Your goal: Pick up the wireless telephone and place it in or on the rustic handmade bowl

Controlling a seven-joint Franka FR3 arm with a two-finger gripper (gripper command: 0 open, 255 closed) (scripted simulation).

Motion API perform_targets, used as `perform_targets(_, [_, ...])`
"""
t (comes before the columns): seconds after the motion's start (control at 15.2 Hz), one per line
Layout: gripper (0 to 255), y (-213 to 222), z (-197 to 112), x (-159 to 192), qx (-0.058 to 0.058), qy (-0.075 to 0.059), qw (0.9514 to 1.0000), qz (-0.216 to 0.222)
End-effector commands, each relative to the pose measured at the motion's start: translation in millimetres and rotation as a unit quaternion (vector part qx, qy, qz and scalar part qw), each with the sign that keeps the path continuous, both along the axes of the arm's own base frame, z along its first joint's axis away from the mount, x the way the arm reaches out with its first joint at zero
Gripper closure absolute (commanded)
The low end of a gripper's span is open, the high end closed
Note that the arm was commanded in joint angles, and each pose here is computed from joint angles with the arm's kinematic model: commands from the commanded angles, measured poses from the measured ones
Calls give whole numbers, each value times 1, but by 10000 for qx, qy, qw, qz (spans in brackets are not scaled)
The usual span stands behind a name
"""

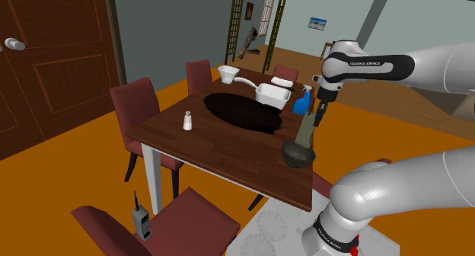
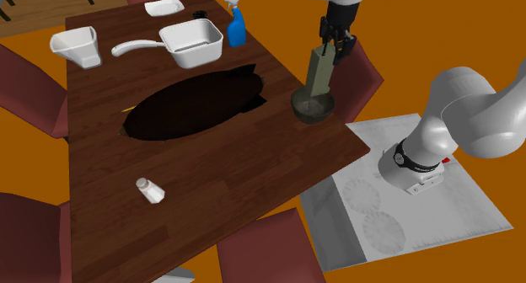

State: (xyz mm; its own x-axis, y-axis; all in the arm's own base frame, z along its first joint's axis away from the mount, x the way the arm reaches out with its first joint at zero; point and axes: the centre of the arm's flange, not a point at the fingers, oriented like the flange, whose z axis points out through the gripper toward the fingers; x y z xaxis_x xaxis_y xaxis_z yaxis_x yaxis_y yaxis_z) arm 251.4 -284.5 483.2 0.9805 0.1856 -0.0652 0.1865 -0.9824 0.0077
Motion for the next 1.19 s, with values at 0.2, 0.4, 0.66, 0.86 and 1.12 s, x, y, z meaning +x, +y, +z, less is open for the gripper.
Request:
perform_targets(0.2, [255, 1, -27, 0, -3, -5, 10000, 1])
perform_targets(0.4, [255, 1, -38, 0, -3, -5, 10000, 1])
perform_targets(0.66, [255, 1, -38, 0, -3, -5, 10000, 1])
perform_targets(0.86, [255, 1, -38, 0, -3, -5, 10000, 1])
perform_targets(1.12, [0, 1, -38, 0, -3, -5, 10000, 1])
